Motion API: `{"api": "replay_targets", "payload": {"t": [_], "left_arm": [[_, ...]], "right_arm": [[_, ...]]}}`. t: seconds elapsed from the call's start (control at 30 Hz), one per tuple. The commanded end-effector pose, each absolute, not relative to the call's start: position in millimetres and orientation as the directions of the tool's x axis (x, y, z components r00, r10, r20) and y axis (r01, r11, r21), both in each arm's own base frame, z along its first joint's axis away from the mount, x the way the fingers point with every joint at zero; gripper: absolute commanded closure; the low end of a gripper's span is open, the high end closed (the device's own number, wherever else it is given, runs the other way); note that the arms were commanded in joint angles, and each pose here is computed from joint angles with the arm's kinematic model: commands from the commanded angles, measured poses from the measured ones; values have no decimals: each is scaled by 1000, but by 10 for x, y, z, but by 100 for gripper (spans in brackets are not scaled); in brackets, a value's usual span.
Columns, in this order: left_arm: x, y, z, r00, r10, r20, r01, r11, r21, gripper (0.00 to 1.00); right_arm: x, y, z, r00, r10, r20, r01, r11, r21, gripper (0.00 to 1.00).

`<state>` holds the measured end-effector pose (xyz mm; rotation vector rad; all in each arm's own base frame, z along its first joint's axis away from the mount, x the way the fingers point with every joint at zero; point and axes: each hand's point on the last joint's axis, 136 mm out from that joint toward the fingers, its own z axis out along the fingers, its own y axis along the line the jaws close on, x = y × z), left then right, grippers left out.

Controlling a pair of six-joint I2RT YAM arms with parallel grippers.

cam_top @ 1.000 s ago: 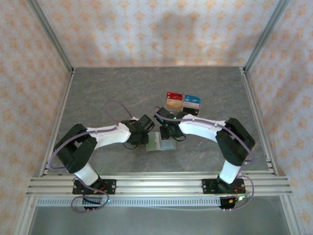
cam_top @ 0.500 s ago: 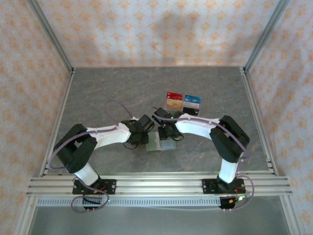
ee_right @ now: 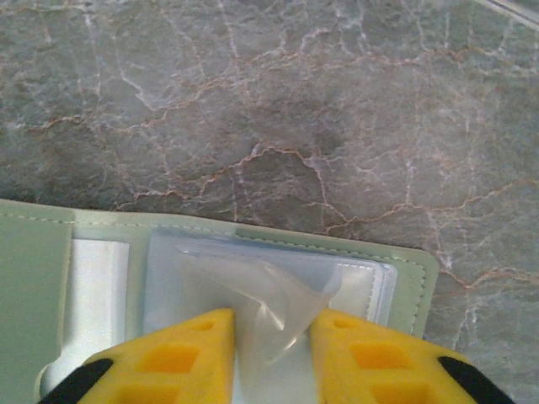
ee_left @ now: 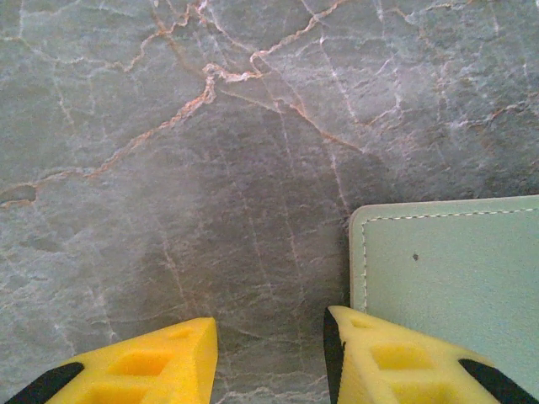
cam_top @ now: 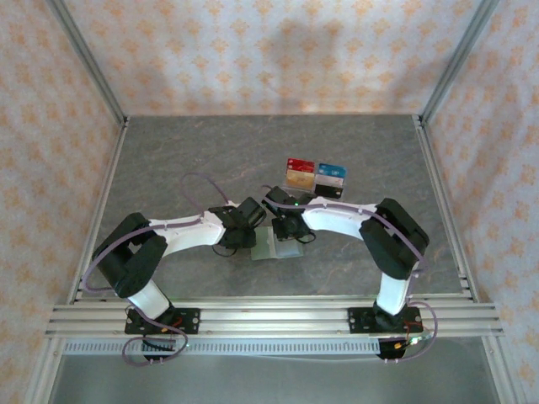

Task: Put the credit cards into the card holder
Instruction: Flip over the card slot in the card holder.

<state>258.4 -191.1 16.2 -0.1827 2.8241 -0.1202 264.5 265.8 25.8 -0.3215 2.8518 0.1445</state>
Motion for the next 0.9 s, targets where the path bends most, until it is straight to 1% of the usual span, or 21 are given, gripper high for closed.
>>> {"api": "replay_targets", "payload": {"t": [0.0, 0.1, 0.23, 0.37, 0.5, 0.63, 0.87], "left_arm": [[2460, -1937, 7, -962, -103, -252, -86, 993, -79, 61], [2459, -1958, 8, -962, -96, -255, -79, 994, -79, 61], [2447, -1994, 9, -963, -89, -255, -70, 994, -83, 61], [2445, -2021, 30, -961, -85, -262, -63, 994, -89, 61], [2438, -2030, 26, -963, -74, -261, -54, 995, -85, 61], [2441, -2037, 20, -963, -72, -259, -52, 995, -84, 61], [2440, -2041, 13, -963, -76, -259, -55, 995, -88, 61]], "right_arm": [[2543, 2507, 169, -951, -200, -236, -214, 976, 36, 76], [2555, 2522, 274, -948, -198, -250, -216, 975, 47, 84], [2564, 2594, 427, -946, -195, -260, -224, 971, 84, 85], [2535, 2720, 539, -950, -190, -248, -231, 962, 147, 85], [2502, 2807, 571, -958, -183, -221, -226, 956, 189, 82], [2471, 2874, 582, -964, -167, -206, -215, 948, 235, 74], [2399, 3036, 513, -976, -157, -152, -199, 926, 321, 65]]}}
